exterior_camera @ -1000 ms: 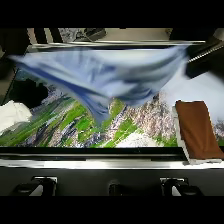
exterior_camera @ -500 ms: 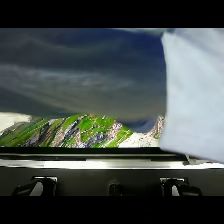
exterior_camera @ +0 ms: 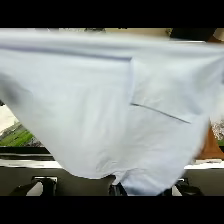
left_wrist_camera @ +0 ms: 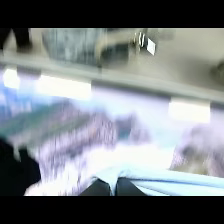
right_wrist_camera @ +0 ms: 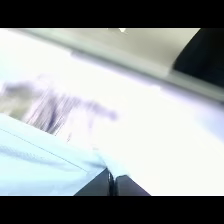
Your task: Fold the shirts.
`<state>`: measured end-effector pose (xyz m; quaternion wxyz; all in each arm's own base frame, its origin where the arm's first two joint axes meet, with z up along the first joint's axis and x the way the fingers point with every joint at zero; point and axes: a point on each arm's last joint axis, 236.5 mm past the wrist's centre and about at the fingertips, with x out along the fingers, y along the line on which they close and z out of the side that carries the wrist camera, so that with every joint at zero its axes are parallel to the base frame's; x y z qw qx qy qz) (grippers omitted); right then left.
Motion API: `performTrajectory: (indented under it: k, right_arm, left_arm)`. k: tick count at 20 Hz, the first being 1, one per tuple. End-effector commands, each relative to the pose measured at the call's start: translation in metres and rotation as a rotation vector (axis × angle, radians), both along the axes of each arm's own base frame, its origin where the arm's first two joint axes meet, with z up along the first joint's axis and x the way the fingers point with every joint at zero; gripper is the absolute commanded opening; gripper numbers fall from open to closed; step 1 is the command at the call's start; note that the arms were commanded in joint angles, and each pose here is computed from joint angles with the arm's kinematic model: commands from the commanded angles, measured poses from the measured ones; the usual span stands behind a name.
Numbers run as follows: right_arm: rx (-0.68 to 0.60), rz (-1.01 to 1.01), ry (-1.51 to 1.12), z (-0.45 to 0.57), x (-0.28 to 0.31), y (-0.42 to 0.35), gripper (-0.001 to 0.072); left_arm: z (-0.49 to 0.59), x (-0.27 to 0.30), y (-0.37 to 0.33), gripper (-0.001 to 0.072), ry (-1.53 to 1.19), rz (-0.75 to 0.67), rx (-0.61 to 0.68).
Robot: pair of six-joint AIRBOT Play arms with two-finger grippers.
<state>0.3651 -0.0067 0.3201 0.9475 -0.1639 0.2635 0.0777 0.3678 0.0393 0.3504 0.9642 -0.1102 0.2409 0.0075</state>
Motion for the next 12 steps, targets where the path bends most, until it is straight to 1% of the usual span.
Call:
performTrajectory:
  k: [1, 4, 7, 9, 10, 12]
  right_arm:
    - [0.175, 0.109, 0.476, -0.162, 0.068, 0.029, 0.0044]
    - [0.314, 0.122, 0.539, -0.259, 0.140, 0.060, 0.0043]
    - [0.414, 0.060, 0.395, -0.290, 0.201, 0.072, 0.0044]
    - [0.417, 0.013, 0.305, -0.290, 0.224, 0.062, 0.0044]
    - [0.411, 0.007, 0.295, -0.289, 0.227, 0.059, 0.0044]
    - [0.386, 0.032, 0.327, -0.289, 0.218, 0.053, 0.0044]
  left_arm:
    - [-0.183, 0.051, 0.003, 0.0038, 0.439, -0.054, -0.098]
    - [-0.289, 0.092, 0.015, 0.0038, 0.587, -0.023, -0.162]
    - [-0.341, 0.132, 0.020, 0.0038, 0.613, -0.009, -0.221]
    - [-0.354, 0.155, 0.020, 0.0038, 0.591, -0.011, -0.249]
    - [-0.355, 0.163, 0.018, 0.0039, 0.576, -0.038, -0.247]
    - [-0.349, 0.169, 0.018, 0.0039, 0.551, -0.096, -0.193]
